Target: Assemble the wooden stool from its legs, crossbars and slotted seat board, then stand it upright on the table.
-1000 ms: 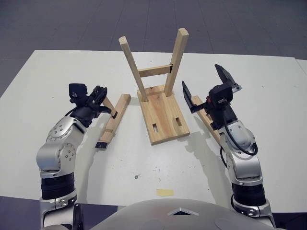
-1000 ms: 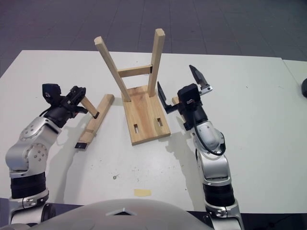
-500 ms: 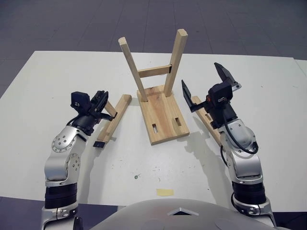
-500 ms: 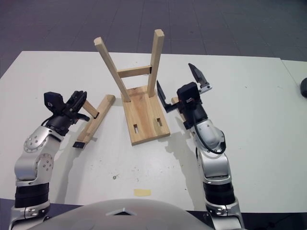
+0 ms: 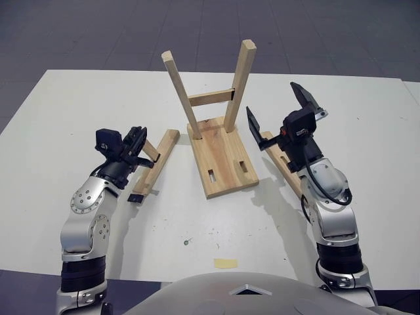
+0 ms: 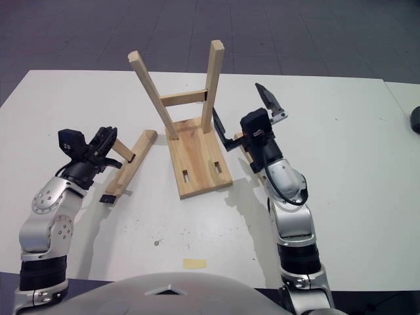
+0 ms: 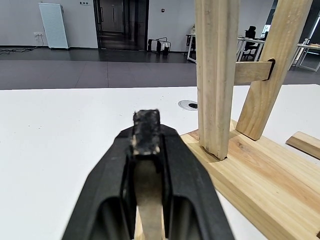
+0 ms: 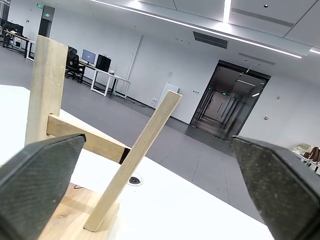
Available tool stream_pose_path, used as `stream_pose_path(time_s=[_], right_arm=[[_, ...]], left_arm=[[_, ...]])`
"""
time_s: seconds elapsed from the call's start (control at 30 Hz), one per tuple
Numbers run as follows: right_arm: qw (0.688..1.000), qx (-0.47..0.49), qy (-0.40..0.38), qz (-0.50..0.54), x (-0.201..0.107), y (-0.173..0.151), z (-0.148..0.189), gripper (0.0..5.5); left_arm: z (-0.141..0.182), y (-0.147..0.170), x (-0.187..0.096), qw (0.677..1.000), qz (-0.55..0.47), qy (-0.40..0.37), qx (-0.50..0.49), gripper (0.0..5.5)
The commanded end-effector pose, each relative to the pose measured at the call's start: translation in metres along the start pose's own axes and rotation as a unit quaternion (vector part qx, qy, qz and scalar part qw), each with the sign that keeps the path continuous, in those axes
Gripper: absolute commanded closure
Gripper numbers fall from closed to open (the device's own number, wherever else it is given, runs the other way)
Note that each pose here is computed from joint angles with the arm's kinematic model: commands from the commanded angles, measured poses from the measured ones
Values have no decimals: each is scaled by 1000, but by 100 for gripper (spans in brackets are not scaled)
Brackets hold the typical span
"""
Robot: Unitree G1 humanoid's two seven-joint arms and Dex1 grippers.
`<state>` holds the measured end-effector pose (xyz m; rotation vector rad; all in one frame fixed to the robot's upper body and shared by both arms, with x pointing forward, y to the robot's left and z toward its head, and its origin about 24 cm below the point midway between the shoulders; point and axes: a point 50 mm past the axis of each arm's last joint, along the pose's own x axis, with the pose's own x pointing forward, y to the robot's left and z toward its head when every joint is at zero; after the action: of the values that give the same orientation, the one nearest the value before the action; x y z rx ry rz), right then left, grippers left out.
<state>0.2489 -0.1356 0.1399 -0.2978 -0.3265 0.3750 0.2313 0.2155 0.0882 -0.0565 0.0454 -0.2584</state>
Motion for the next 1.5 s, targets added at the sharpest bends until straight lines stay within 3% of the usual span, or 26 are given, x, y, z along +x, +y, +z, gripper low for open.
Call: stream_pose_path(time_s=[0.03,0.83,0.87,1.27,1.5], right_arm=[[1000,-1,-10,4,4,1,3,10],[1000,-10,-19,-21,5,0,3,10],[1000,-10,-19,-22,5,0,3,10],[1000,-8,-19,-14,5,5,3,10],[1000,-10,-11,-13,5,7,-1,10]], left_arm=[[-38,1,-15,995,20,99,-8,508],[-32,5,2,995,-13,93,36,508],[-31,6,3,995,-14,93,37,471],[-21,11,12,996,-2,79,49,275],[13,14,26,996,25,12,81,164]])
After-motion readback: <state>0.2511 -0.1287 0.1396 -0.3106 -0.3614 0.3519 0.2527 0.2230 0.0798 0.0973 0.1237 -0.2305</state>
